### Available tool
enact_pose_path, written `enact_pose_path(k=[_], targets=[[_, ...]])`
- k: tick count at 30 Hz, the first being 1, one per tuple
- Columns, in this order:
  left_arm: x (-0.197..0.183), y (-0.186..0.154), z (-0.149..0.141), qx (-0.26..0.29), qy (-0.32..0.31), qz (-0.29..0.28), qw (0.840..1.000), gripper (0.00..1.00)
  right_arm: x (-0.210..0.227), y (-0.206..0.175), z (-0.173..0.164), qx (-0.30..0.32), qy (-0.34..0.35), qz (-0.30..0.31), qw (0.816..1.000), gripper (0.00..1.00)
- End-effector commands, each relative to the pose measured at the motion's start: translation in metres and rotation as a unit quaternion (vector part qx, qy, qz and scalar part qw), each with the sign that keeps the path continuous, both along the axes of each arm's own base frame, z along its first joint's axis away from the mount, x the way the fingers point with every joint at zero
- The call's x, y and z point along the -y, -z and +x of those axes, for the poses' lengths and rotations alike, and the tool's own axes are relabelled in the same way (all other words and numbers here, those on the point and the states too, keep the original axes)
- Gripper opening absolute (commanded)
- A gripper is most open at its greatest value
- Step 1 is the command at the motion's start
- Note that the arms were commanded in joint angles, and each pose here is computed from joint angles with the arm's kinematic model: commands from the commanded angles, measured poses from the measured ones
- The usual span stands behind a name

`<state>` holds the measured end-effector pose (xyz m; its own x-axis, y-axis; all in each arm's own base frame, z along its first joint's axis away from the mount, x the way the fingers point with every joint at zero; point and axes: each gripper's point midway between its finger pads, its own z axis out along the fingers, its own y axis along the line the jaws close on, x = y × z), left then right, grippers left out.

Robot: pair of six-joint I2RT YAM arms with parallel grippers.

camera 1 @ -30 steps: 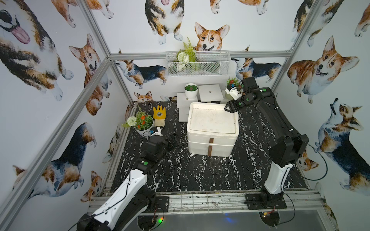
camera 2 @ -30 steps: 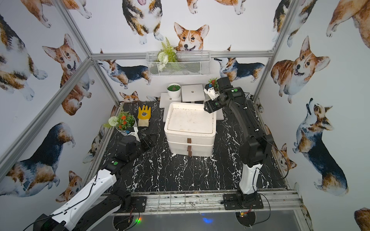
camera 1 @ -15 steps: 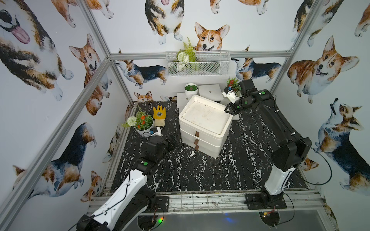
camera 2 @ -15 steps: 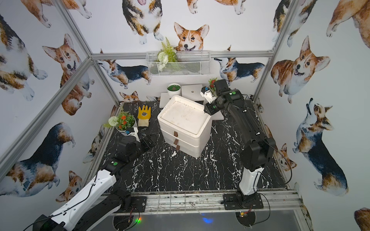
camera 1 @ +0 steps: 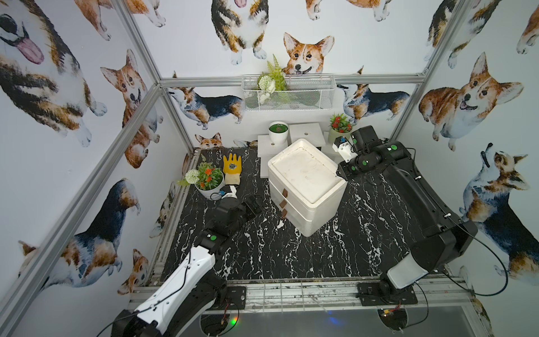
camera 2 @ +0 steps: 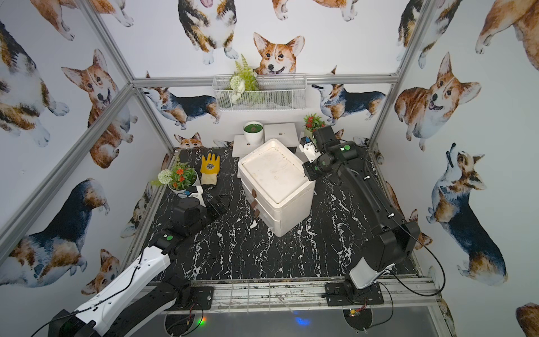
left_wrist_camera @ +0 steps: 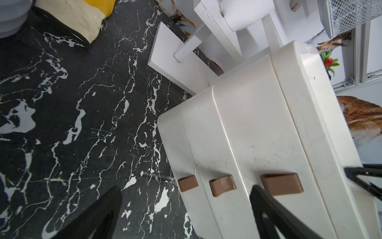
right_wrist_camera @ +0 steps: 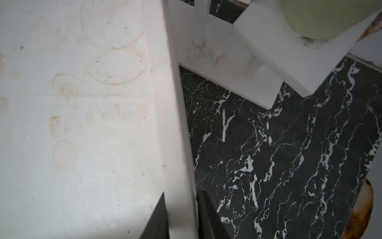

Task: Take the microphone out of the drawer
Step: Adjust the storage box at the center of the board.

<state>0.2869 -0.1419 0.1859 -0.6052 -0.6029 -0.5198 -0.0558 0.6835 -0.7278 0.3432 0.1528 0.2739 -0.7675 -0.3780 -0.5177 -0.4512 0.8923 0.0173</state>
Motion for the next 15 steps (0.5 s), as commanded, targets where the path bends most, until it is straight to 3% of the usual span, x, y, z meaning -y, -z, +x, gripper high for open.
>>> enact_pose_path(k=[1, 8, 15], targets=[[0.015, -0.017, 0.004, 0.010, 0.013, -0.053, 0.998, 1.00, 0.033, -0.010, 0.001, 0.026, 0.100, -0.032, 0.994, 0.13], [0.050, -0.027, 0.003, 0.015, 0.058, -0.116, 0.991, 1.00, 0.080, -0.017, -0.014, 0.051, 0.191, -0.079, 0.977, 0.12], [0.097, -0.032, 0.010, 0.014, 0.111, -0.193, 0.975, 0.97, 0.108, -0.020, -0.023, 0.052, 0.228, -0.047, 0.971, 0.13]])
